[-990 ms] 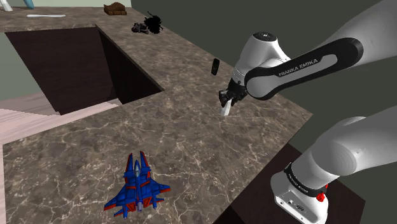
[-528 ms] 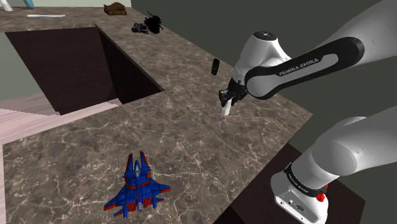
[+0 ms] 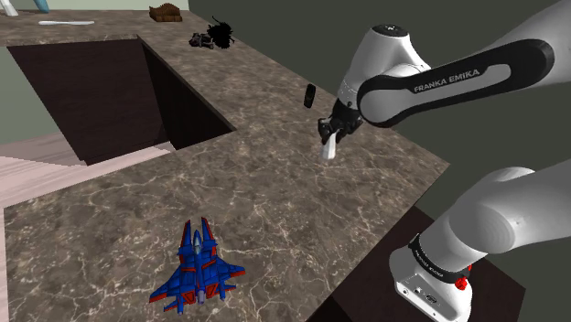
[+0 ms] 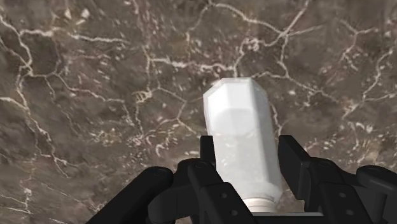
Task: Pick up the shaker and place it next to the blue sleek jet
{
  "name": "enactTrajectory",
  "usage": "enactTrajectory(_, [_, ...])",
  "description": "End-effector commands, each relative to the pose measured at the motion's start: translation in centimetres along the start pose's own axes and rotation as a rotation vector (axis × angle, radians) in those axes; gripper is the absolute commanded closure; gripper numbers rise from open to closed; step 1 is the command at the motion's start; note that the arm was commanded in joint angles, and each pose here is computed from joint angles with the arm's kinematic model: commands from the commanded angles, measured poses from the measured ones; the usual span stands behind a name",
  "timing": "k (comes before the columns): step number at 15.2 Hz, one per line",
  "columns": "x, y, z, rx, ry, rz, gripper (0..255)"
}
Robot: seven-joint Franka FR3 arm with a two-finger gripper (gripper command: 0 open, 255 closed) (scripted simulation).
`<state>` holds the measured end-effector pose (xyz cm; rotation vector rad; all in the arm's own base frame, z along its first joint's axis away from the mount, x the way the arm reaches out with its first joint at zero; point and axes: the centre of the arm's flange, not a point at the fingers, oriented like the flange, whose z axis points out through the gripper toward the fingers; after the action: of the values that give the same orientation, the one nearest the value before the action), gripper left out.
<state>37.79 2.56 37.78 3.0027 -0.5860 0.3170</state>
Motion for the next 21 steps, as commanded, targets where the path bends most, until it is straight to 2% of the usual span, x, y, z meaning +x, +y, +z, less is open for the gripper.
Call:
enactTrajectory(1, [0.3,0.1,-1.0,0.0,-0.001,0.0,255])
enactTrajectory(21, [2.5,0.3,-11.3,0.0,-0.001,0.0,255])
